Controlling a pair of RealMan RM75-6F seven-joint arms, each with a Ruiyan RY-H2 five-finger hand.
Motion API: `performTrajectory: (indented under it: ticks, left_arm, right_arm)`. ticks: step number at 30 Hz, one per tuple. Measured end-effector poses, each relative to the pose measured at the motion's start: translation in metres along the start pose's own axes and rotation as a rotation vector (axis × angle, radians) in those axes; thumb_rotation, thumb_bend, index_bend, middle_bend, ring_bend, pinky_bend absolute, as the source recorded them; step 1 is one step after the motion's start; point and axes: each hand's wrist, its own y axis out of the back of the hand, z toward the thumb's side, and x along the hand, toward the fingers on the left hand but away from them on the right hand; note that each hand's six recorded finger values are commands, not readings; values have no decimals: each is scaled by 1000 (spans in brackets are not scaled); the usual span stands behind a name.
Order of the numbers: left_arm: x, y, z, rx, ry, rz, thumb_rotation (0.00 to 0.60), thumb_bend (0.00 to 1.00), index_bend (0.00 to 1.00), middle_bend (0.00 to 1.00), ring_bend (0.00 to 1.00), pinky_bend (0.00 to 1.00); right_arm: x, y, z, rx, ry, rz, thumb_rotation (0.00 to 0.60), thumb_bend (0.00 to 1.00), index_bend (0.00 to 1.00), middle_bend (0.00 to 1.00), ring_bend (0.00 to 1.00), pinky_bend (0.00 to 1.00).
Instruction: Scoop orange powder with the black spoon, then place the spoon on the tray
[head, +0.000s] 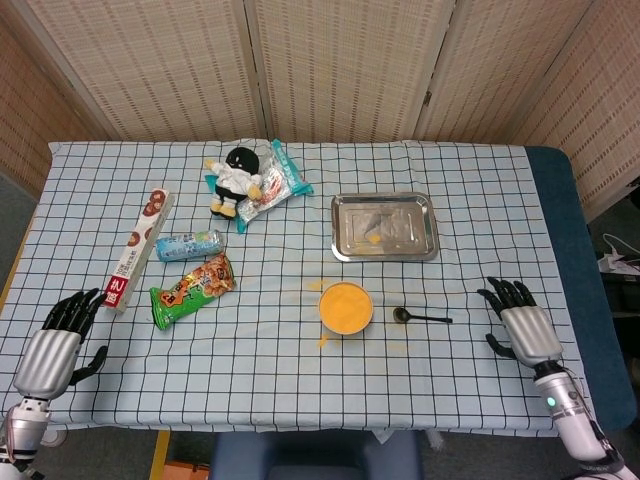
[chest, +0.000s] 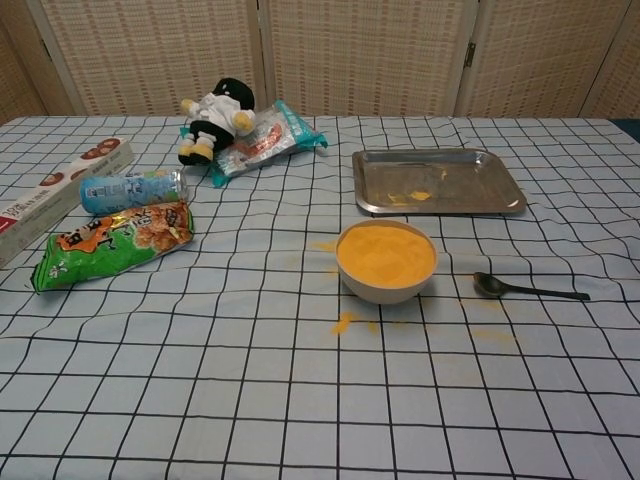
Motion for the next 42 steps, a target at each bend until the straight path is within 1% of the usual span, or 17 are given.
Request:
performTrajectory:
  ticks: [2,4,8,14,23,35,42]
  left_arm:
    - [0,-1,0,-5,-2,-6,600,391,0,0,0,95]
    - [0,-1,-1,-11,-2,-13,600,391,0,0,0,96]
    - [-1,0,-1,-15,-3,-17,600,390,0,0,0,96]
    - [-3,1,-5,-23,5,-22,600,391,0,0,0,96]
    - [-4,1,-6,-34,1,-34,600,390,0,0,0,97]
    - [-7,3,-7,-39,-4,-32,600,391,0,0,0,97]
    - [-8,4,-8,-41,-3,-33,600,389,0,0,0,97]
  right_arm:
    - [-16,-1,12,-2,20,-1,600,276,359,0,0,0]
    - [-27,-4,21,-4,32,0,600,276,392,0,0,0]
    - [-48,-14,40,5,53,12,600,276,425,0,0,0]
    - [-67,-30,59,22,69,38,600,276,448,0,0,0]
    - [-74,-46,78,30,95,48,600,276,476,0,0,0]
    - [-84,-55,94,14,108,44,600,289,519,0,0,0]
    - [-89,-59,101,28,116,45,600,300,529,0,0,0]
